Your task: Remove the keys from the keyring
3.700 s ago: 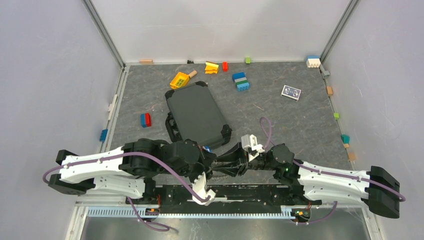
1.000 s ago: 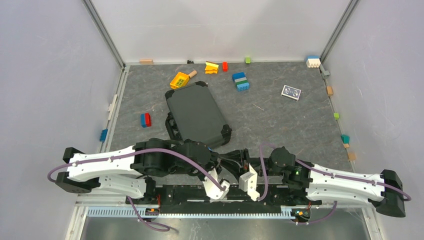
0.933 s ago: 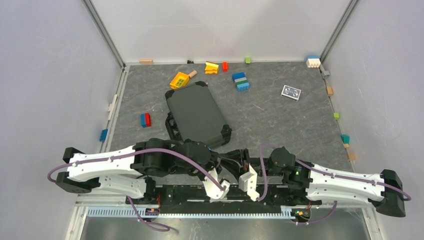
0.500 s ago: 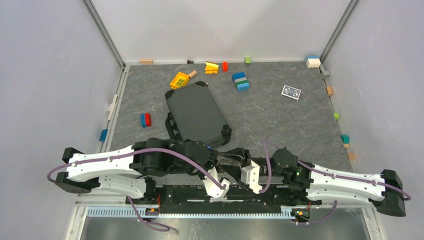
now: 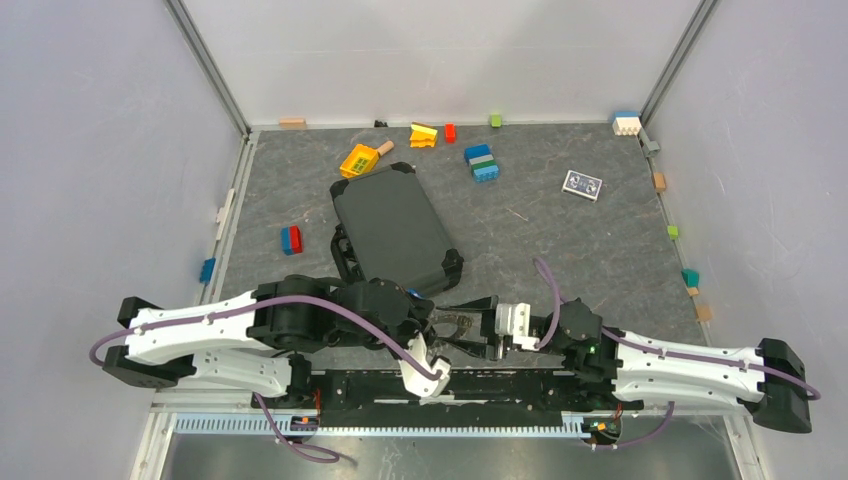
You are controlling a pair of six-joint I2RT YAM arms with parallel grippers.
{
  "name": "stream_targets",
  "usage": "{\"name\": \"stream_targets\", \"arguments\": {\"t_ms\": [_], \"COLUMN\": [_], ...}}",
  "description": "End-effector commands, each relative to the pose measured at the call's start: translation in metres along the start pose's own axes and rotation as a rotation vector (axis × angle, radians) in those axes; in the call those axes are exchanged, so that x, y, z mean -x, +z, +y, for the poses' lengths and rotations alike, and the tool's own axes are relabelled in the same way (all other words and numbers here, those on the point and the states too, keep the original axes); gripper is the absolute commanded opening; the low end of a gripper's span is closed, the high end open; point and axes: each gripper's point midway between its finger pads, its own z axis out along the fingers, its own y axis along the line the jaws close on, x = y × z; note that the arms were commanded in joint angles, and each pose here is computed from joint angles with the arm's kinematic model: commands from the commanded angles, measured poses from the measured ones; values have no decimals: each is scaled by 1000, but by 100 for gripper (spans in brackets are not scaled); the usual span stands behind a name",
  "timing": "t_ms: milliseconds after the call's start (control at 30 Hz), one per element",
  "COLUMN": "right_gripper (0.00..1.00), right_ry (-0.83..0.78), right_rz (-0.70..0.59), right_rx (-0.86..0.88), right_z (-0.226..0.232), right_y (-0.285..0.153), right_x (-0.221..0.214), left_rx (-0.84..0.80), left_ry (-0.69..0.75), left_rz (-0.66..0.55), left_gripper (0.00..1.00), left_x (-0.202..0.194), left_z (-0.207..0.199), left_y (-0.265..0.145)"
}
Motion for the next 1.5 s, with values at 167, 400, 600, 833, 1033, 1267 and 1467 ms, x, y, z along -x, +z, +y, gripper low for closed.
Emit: {"name": "stream_targets", "arguments": {"t_ms": [167, 400, 600, 833, 1033, 1267, 1467], "right_gripper": [55, 50, 52, 52, 53, 46, 43], "right_ry": [176, 283, 341, 361, 373, 380, 368], "right_rz": [-131, -171, -171, -161, -156, -194, -214], "right_rx": [12, 10, 1, -19, -53, -39, -5], "right_z": [8, 8, 8, 4, -2, -1, 5], "right_y": [-1, 1, 4, 6, 8, 7, 5], "right_x": [21, 25, 21, 15, 10, 15, 19], "left_rx": [61, 55, 54, 57, 57, 74, 76], "left_ry": [84, 94, 94, 94, 98, 104, 106], "left_rz": [-101, -105, -105, -113, -120, -128, -128], "left_gripper": [2, 2, 2, 2, 2, 2, 2], "left_x": [15, 16, 17, 18, 19, 20, 20], "left_z": [15, 14, 15, 15, 15, 17, 17], "left_y": [-14, -12, -12, -14, -14, -14, -14]}}
